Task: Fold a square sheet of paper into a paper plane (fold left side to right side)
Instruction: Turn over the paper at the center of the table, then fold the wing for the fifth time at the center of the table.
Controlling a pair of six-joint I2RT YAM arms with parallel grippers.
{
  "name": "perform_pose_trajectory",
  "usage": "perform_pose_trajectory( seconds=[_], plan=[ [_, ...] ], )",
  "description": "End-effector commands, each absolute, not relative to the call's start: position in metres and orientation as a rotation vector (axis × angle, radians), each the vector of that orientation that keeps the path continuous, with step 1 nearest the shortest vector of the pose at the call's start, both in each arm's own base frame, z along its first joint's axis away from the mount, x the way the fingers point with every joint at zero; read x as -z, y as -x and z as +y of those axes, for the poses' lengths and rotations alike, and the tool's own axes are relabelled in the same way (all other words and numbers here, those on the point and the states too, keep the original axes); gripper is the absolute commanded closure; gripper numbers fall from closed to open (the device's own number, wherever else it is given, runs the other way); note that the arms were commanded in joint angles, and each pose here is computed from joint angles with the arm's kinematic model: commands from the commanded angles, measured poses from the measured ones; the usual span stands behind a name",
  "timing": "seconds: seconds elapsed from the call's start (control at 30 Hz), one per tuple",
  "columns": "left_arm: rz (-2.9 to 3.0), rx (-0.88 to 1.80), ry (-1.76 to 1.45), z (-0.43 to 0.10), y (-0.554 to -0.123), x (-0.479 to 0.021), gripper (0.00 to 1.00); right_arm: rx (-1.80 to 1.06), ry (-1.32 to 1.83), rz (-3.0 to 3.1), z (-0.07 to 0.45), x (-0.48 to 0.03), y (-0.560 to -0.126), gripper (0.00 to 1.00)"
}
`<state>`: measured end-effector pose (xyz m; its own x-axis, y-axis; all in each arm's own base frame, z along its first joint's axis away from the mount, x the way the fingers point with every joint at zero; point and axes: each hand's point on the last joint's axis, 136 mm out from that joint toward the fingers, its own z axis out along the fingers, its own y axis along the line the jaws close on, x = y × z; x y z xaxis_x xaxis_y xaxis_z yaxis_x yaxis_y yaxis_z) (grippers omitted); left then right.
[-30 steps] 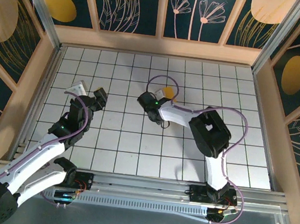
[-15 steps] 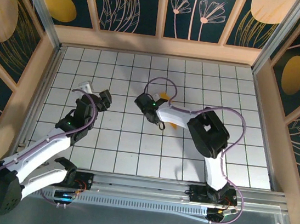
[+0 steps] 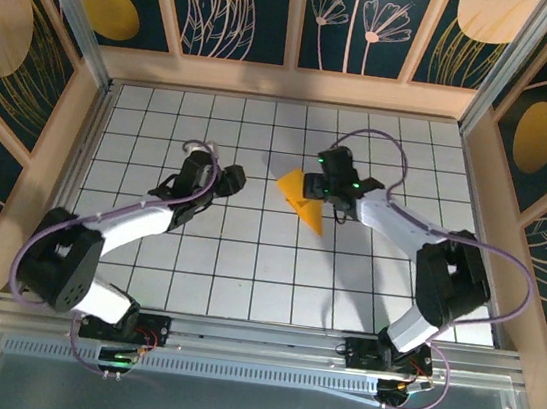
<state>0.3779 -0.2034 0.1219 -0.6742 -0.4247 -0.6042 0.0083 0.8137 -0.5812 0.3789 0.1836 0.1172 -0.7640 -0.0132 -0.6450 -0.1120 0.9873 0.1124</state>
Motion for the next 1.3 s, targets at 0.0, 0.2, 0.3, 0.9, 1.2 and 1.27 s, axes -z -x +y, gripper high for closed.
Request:
perform_pose_trajectory(
  seconds=[0.0,0.2,0.3,0.9,1.2,1.27],
  plan=[
    [2.226,1.003,0.279,-0.25,-0.385,-0.127,0.39,-0.539,-0.068,2.325,0.187,-0.142,-0.386,0.08],
    [2.303,1.162,0.289,-0.291,-0.393,-0.095,0.38,-0.784,-0.251,2.256,0.154,-0.138,-0.383,0.01],
    [2.322,1.191,0.286,-0.305,-0.397,-0.088,0.38,-0.828,-0.291,2.251,0.143,-0.134,-0.381,0.01],
    [2.371,1.333,0.37,-0.347,-0.416,-0.055,0.43,-0.764,-0.31,2.241,0.117,-0.138,-0.377,0.01],
    [2.341,1.382,0.374,-0.353,-0.42,-0.055,0.79,-0.795,-0.282,2.233,0.118,-0.141,-0.376,0.01],
    [2.339,1.349,0.343,-0.35,-0.419,-0.058,0.87,-0.832,-0.246,2.219,0.122,-0.145,-0.376,0.01]
  ],
)
